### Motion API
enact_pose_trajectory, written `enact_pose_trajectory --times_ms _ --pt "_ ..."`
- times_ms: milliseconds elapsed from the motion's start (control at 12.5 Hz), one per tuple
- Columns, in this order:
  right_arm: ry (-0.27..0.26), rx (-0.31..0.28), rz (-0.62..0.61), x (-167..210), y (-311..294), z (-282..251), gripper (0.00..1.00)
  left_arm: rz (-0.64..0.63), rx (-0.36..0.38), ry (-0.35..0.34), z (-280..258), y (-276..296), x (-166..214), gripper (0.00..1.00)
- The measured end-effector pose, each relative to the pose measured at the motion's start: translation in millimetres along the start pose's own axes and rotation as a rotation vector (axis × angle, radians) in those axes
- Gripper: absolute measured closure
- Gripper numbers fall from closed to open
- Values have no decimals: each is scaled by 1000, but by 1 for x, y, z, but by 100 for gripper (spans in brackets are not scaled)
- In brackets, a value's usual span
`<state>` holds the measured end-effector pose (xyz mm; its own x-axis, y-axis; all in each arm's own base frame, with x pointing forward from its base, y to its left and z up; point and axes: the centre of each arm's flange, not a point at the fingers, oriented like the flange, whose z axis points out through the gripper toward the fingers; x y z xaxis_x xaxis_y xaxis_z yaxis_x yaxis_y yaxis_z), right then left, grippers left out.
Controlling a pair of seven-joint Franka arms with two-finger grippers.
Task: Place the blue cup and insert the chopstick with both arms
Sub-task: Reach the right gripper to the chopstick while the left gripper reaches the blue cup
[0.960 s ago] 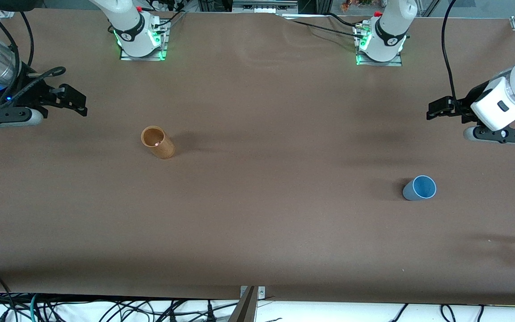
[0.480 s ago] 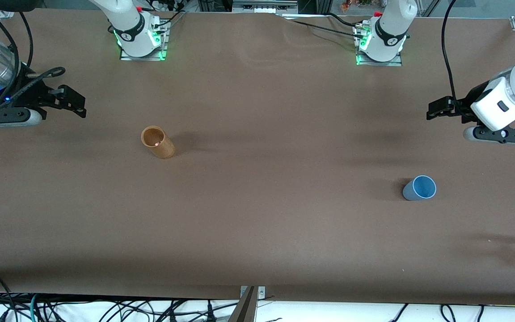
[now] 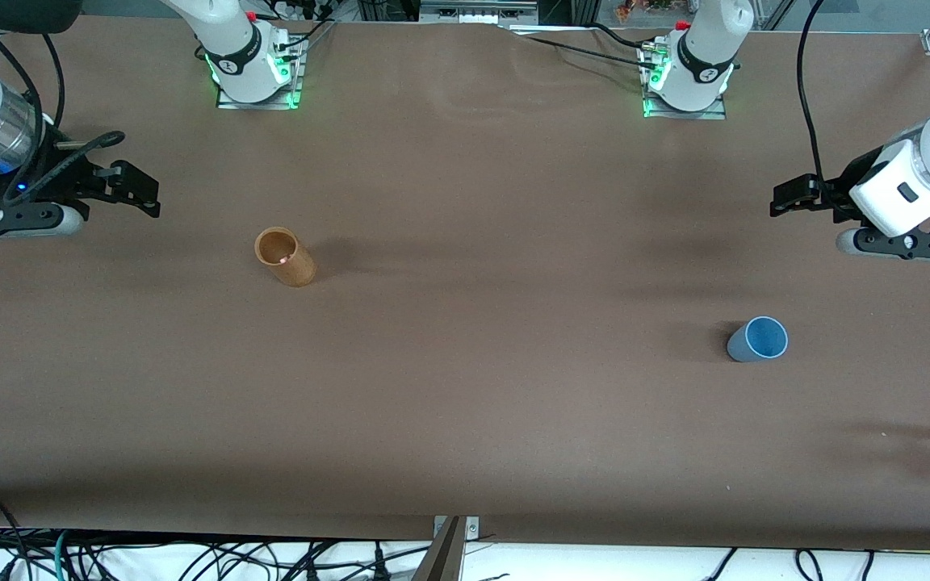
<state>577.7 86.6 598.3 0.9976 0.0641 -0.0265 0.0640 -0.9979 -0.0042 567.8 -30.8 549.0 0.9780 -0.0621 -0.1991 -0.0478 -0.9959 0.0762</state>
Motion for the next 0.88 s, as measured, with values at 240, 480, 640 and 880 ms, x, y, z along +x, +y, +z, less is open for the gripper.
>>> enact_pose_trajectory --times_ms 240,480,640,880 --pt "-1 0 -13 0 -7 1 0 0 0 -1 1 0 0 0" --pt "-18 -2 -46 2 -27 12 0 -4 0 -7 4 -2 2 0" --pt "-21 -4 -82 9 -50 37 0 -13 0 -22 11 -7 7 0" --pt "-28 -2 -139 8 -87 98 0 -38 -2 -59 34 -21 22 0"
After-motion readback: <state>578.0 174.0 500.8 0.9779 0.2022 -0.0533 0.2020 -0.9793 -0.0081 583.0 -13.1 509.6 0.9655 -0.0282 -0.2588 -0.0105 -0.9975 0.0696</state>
